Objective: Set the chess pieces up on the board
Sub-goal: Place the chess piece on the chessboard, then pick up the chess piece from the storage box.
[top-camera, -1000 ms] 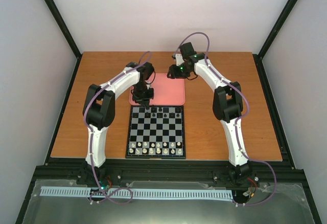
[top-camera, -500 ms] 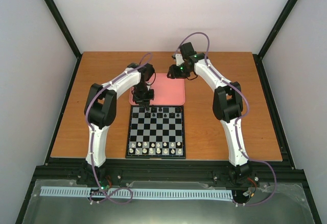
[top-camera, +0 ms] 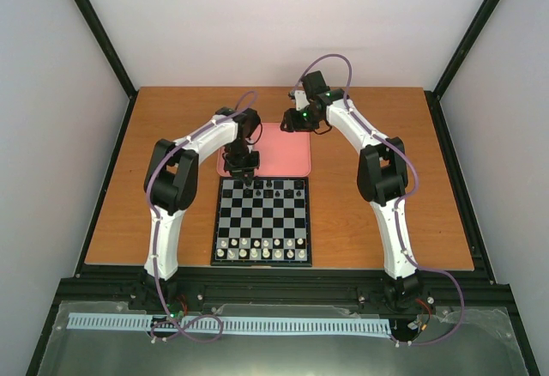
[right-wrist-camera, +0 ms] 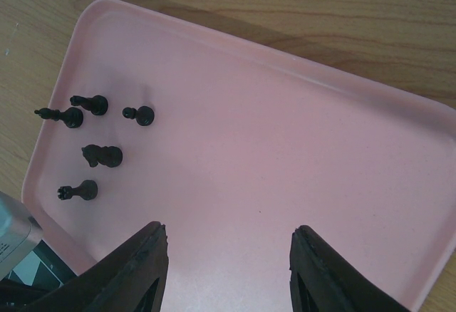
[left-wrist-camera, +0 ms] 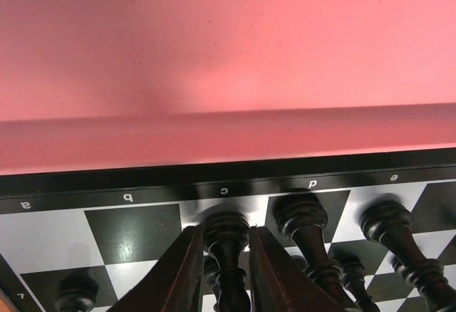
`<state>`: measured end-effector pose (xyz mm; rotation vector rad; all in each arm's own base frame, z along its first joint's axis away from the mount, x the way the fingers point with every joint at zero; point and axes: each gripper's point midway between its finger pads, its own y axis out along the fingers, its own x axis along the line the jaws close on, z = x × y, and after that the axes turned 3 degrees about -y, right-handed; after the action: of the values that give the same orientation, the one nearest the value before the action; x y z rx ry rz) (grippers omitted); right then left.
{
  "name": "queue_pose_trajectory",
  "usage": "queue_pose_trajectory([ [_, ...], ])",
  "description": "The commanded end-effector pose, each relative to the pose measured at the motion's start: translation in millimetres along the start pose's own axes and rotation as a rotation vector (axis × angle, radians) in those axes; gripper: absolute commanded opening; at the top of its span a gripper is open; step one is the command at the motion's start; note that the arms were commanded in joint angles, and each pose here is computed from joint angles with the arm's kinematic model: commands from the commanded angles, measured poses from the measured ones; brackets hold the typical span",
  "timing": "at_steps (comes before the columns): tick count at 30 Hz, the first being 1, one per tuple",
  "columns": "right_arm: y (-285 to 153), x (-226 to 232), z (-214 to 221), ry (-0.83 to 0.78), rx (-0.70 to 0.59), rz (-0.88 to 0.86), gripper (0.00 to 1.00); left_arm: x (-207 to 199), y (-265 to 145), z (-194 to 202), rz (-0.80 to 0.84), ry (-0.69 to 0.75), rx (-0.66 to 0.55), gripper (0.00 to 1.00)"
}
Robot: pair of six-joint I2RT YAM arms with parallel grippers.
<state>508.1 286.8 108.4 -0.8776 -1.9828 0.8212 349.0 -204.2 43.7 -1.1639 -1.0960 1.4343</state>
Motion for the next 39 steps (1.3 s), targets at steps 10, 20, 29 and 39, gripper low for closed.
queue_pose_trajectory([
  [10,-1,-3,-5,-0.012,-0.012,0.001,0.48,-7,-23,-8,-0.004,0.028,-0.043,0.27],
  [20,-1,-2,-6,-0.014,-0.015,-0.001,0.48,9,-70,-32,-0.042,0.011,-0.158,0.38],
  [29,0,-1,-5,-0.013,-0.011,-0.005,0.52,53,-89,-97,-0.064,-0.097,-0.283,0.52],
  [39,-1,0,-5,-0.012,-0.011,-0.01,0.52,59,-55,-128,-0.07,-0.126,-0.264,0.5],
])
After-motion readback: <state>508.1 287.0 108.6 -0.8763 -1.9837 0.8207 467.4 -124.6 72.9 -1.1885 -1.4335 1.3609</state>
